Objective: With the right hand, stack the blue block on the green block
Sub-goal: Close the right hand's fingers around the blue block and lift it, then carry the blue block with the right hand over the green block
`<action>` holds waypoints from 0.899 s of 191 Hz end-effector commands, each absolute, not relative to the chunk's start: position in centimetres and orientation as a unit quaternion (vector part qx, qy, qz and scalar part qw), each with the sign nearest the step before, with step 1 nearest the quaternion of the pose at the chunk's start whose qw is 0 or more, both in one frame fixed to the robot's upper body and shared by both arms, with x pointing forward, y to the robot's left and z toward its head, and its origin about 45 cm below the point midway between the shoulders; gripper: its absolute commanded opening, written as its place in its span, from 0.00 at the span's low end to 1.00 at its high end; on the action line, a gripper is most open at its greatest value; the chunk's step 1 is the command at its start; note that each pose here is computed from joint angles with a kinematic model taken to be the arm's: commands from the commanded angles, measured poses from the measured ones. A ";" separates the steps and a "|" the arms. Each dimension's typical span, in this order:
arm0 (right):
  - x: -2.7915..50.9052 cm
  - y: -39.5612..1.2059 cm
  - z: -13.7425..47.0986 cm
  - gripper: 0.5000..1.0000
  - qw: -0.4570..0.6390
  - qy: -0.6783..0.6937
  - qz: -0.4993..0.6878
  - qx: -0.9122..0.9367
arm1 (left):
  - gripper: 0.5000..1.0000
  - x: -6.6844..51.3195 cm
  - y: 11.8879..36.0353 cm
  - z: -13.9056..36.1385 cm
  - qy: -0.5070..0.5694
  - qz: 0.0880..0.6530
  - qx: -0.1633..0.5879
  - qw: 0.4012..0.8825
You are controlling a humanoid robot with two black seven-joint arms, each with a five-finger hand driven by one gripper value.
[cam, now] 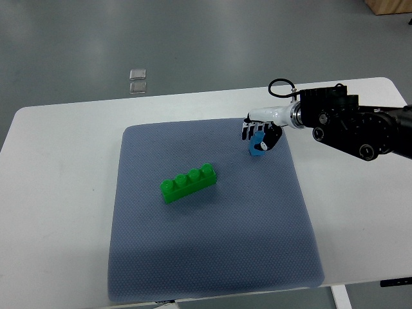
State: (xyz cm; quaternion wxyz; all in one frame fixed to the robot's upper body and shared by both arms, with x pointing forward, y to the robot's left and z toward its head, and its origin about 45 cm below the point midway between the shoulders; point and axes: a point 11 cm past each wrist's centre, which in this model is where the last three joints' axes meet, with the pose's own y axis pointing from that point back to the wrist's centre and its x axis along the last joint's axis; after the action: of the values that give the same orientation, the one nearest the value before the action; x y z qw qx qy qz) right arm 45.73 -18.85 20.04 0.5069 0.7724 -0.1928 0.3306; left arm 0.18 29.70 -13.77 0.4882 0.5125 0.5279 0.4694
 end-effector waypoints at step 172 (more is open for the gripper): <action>45.1 -16.8 26.2 0.14 0.455 -0.156 0.388 0.787 | 1.00 0.2 29.7 -13.8 0.528 0.470 0.512 0.488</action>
State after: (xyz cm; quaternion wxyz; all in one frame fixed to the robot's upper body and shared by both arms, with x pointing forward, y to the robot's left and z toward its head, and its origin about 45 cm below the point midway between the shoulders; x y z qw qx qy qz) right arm 45.23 -17.62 24.16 0.4659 0.7856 -0.1651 0.3722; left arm 0.19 29.68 -13.77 0.4881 0.5120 0.5282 0.4697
